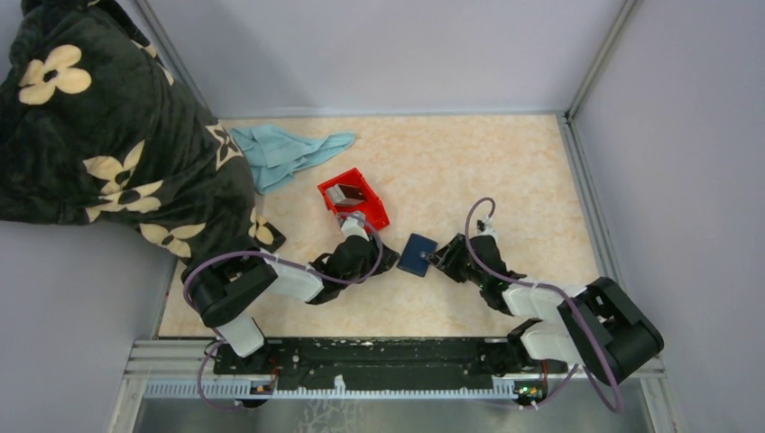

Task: Put the credit cards into the card holder
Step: Move the card holder to the center of the board.

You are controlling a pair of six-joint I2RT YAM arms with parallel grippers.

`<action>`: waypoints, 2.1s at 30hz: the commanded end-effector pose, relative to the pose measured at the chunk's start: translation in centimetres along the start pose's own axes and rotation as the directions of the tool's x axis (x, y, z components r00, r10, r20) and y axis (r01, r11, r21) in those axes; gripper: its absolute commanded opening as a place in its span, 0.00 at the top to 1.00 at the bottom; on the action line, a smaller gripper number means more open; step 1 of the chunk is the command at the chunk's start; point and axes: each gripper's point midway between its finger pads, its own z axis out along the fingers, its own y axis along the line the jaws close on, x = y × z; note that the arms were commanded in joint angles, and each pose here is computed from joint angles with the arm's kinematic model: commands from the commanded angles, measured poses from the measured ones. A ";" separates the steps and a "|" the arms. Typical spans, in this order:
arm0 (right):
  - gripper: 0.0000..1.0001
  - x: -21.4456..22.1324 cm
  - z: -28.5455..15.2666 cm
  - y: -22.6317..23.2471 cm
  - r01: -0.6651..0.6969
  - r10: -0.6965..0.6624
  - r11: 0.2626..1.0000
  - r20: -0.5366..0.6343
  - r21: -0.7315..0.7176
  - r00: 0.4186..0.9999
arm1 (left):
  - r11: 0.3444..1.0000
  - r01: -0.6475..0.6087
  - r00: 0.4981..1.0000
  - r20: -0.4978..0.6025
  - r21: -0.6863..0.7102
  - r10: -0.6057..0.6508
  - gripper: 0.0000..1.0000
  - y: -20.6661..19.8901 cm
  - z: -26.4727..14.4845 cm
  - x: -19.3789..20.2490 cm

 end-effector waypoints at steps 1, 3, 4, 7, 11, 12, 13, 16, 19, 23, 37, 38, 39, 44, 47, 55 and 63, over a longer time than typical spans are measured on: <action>0.59 -0.5 0.4 0.4 -0.030 0.031 0.999 0.030 -0.041 0.999 | 0.999 -0.027 1.000 -0.016 0.022 0.027 0.59 -0.1 0.1 0.2; 0.58 -0.5 0.5 0.5 -0.038 0.039 0.998 0.029 -0.050 0.999 | 0.999 -0.028 0.999 -0.021 0.031 0.028 0.59 -0.3 0.2 0.3; 0.59 -0.4 0.6 0.4 -0.041 0.043 0.998 0.029 -0.051 0.999 | 0.999 -0.028 0.999 -0.025 0.035 0.029 0.59 -0.4 0.3 0.4; 0.58 -0.4 0.9 0.3 -0.049 0.050 0.997 0.031 -0.053 0.998 | 0.999 -0.034 0.999 -0.033 0.038 0.036 0.59 -0.5 0.4 0.6; 0.59 -0.3 1.1 0.1 -0.052 0.053 0.997 0.035 -0.053 0.998 | 0.998 -0.040 0.998 -0.038 0.039 0.042 0.60 -0.4 0.6 0.8; 0.59 -0.3 1.2 0.1 -0.052 0.054 0.997 0.035 -0.052 0.998 | 0.998 -0.042 0.998 -0.039 0.039 0.043 0.60 -0.3 0.7 0.8; 0.58 -0.3 1.2 0.0 -0.051 0.053 0.997 0.036 -0.050 0.998 | 0.998 -0.044 0.998 -0.042 0.040 0.045 0.60 -0.4 0.7 0.9; 0.58 -0.2 1.5 -0.1 -0.050 0.052 0.997 0.034 -0.050 0.998 | 0.998 -0.046 0.998 -0.045 0.038 0.048 0.60 -0.3 0.8 1.0; 0.58 -0.2 1.7 -0.1 -0.043 0.045 0.998 0.032 -0.051 0.998 | 0.998 -0.052 0.997 -0.049 0.035 0.054 0.60 -0.2 1.0 1.1; 0.58 -0.2 2.1 -0.3 -0.030 0.031 0.999 0.030 -0.044 0.999 | 0.998 -0.056 0.997 -0.050 0.027 0.057 0.60 0.0 1.2 1.0; 0.58 -0.5 3.4 -0.4 0.042 -0.042 0.999 0.006 -0.005 0.999 | 0.988 -0.085 0.984 -0.166 -0.127 0.063 0.71 3.8 2.1 3.4; 0.58 -0.5 3.5 -0.5 0.049 -0.049 0.999 0.003 0.000 0.999 | 0.987 -0.086 0.983 -0.175 -0.136 0.061 0.71 4.0 2.2 3.6; 0.58 -0.4 3.6 -0.5 0.055 -0.055 0.998 -0.002 0.005 0.998 | 0.985 -0.087 0.981 -0.184 -0.149 0.059 0.71 4.4 2.2 3.7; 0.58 -0.5 4.1 -0.8 0.071 -0.070 0.997 -0.016 0.023 0.997 | 0.977 -0.092 0.976 -0.211 -0.194 0.050 0.71 5.7 2.2 4.2; 0.58 -0.7 4.4 -0.8 0.086 -0.086 0.996 -0.021 0.033 0.996 | 0.973 -0.095 0.973 -0.227 -0.212 0.045 0.71 6.2 2.2 4.5; 0.58 -0.8 5.0 -1.8 0.171 -0.162 0.979 -0.085 0.114 0.983 | 0.962 -0.092 0.971 -0.238 -0.258 0.029 0.71 7.4 2.0 4.3; 0.56 -1.2 5.5 -2.1 0.242 -0.220 0.956 -0.135 0.168 0.966 | 0.956 -0.080 0.968 -0.250 -0.282 0.007 0.71 7.9 1.9 4.4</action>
